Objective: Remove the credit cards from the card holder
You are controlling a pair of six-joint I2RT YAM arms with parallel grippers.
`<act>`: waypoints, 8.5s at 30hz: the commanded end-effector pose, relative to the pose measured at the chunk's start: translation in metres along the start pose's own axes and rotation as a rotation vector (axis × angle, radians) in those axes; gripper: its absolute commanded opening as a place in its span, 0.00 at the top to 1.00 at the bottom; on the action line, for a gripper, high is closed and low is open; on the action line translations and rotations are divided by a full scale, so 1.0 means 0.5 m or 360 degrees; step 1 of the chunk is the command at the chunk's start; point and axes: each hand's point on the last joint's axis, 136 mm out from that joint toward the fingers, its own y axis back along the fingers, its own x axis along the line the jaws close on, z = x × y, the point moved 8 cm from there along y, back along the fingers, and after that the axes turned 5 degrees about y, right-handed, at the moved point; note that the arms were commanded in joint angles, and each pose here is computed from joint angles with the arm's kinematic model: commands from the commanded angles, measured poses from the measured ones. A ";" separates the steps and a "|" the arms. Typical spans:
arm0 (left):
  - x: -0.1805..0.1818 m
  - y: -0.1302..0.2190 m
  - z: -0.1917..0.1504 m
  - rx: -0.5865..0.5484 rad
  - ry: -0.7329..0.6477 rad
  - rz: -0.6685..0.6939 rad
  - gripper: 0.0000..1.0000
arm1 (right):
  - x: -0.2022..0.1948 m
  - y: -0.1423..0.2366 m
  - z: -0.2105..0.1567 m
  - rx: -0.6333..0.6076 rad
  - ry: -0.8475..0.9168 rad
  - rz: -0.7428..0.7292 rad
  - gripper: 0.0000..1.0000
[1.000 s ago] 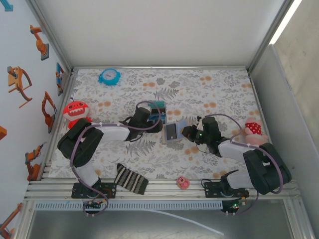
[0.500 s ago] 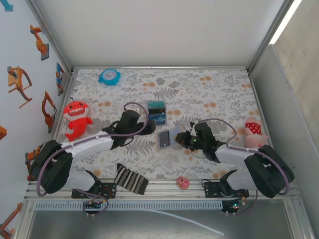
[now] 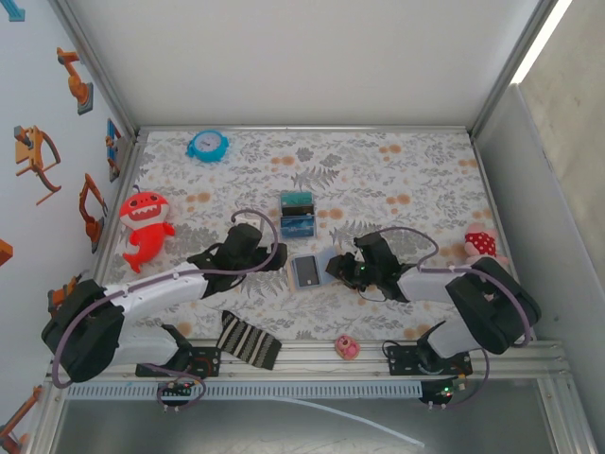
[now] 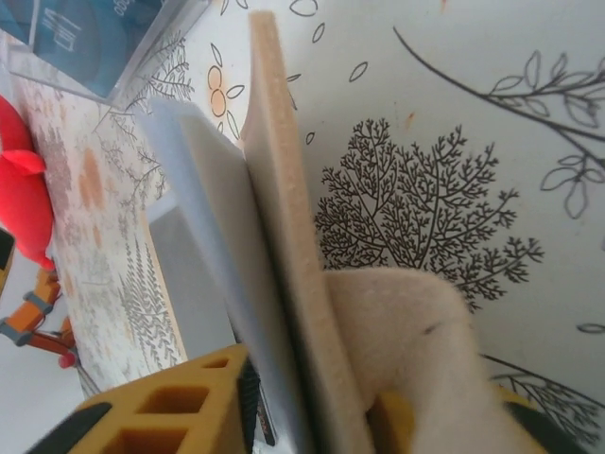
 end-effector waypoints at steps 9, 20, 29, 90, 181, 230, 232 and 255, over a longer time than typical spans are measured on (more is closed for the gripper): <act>-0.016 0.013 -0.022 -0.0097 -0.0254 0.0196 0.03 | 0.045 0.196 0.042 -0.0230 0.0428 -0.0723 0.47; -0.044 -0.036 -0.068 0.0037 -0.0189 0.0128 0.03 | 0.101 0.112 0.044 -0.0064 0.0447 -0.0254 0.80; -0.064 -0.063 -0.082 0.0113 -0.0192 0.0051 0.03 | 0.105 0.041 0.039 0.0075 0.0426 -0.0082 0.80; -0.055 -0.077 -0.099 0.0251 -0.0288 0.0218 0.03 | 0.013 -0.062 0.014 0.0275 0.0292 -0.0040 1.00; -0.078 -0.097 -0.099 0.0363 -0.0426 0.0243 0.03 | 0.004 -0.068 0.028 0.0195 0.0121 0.0186 0.92; -0.118 -0.015 0.012 0.0084 -0.0320 0.0163 0.03 | 0.070 0.087 0.084 -0.0147 0.0453 0.0041 1.00; -0.121 -0.001 0.031 0.0036 -0.0267 0.0137 0.03 | 0.085 0.097 0.091 -0.0204 0.0462 0.0092 1.00; -0.095 0.053 0.155 -0.0061 0.0387 -0.0836 0.08 | 0.235 0.112 0.169 -0.0489 0.0398 0.1010 1.00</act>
